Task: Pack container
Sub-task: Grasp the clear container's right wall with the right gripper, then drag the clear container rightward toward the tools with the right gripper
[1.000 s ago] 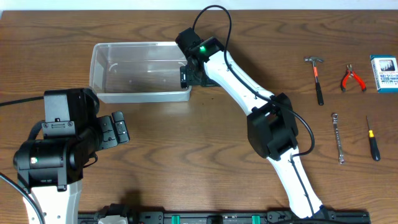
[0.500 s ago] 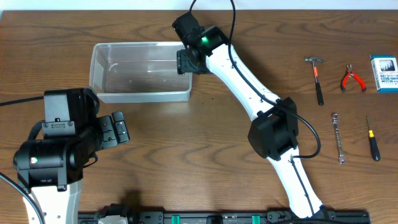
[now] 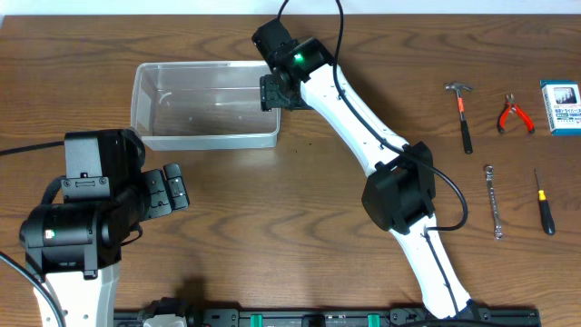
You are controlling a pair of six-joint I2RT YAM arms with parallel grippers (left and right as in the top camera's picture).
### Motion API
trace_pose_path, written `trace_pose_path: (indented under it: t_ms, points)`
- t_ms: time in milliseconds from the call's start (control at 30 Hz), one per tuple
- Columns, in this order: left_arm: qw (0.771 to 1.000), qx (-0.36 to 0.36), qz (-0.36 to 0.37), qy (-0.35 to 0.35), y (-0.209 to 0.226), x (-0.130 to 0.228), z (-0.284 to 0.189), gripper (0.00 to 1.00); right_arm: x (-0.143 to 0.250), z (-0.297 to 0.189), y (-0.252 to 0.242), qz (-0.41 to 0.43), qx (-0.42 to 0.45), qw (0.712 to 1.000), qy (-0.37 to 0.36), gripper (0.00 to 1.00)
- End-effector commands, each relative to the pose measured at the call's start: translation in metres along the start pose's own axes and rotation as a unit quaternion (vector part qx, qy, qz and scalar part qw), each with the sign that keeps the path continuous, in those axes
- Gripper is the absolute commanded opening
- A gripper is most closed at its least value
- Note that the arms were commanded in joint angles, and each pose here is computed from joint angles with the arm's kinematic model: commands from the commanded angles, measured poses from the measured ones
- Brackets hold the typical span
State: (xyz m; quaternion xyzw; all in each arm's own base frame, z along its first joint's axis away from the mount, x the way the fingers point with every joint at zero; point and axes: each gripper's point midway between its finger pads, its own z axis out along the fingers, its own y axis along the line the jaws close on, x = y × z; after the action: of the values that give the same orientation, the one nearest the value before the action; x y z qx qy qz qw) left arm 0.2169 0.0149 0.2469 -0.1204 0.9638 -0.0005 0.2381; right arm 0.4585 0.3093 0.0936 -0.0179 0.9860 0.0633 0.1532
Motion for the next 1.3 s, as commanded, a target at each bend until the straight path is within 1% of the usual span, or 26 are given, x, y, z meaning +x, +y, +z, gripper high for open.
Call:
trace_pose_path:
  t_ms: [0, 67, 100, 200, 433, 567, 767, 800, 967, 1133, 1267]
  points:
    - [1.000, -0.001, -0.006, -0.003, 0.001, -0.002, -0.004, 0.98, -0.001, 0.000, 0.001, 0.002, 0.007, 1.000, -0.006, 0.74]
    - [1.000, -0.001, -0.007, -0.001, 0.001, -0.002, -0.004, 0.98, -0.001, 0.000, 0.000, 0.002, 0.007, 1.000, -0.005, 0.71]
    - [1.000, -0.001, -0.006, -0.001, 0.001, -0.001, -0.004, 0.98, 0.000, 0.000, 0.000, 0.004, 0.009, 1.000, -0.003, 0.72]
    - [1.000, -0.001, -0.006, 0.001, 0.001, -0.001, -0.004, 0.98, 0.003, 0.004, -0.001, 0.004, 0.012, 1.000, 0.002, 0.77]
    - [1.000, -0.002, -0.006, 0.001, 0.001, -0.001, -0.004, 0.98, 0.008, 0.009, -0.004, 0.003, 0.019, 1.000, 0.012, 0.77]
    - [1.000, -0.002, -0.006, 0.001, 0.001, -0.001, -0.004, 0.98, 0.013, 0.015, -0.008, 0.002, 0.028, 0.999, 0.023, 0.81]
    - [1.000, -0.002, -0.006, 0.001, 0.001, -0.001, -0.004, 0.98, 0.016, 0.019, -0.009, 0.000, 0.032, 0.999, 0.029, 0.81]
    - [1.000, -0.002, -0.006, 0.001, 0.001, -0.001, -0.004, 0.98, 0.016, 0.019, -0.009, 0.000, 0.032, 0.999, 0.029, 0.78]
    - [1.000, -0.002, -0.006, 0.001, 0.001, -0.001, -0.004, 0.98, 0.016, 0.019, -0.010, 0.000, 0.033, 0.999, 0.031, 0.57]
    - [1.000, -0.002, -0.006, 0.001, 0.001, -0.001, -0.004, 0.98, 0.016, 0.019, -0.010, 0.000, 0.033, 0.999, 0.030, 0.42]
    - [1.000, -0.002, -0.006, 0.001, 0.001, -0.001, -0.004, 0.98, 0.014, 0.019, -0.013, 0.001, 0.038, 0.999, 0.027, 0.36]
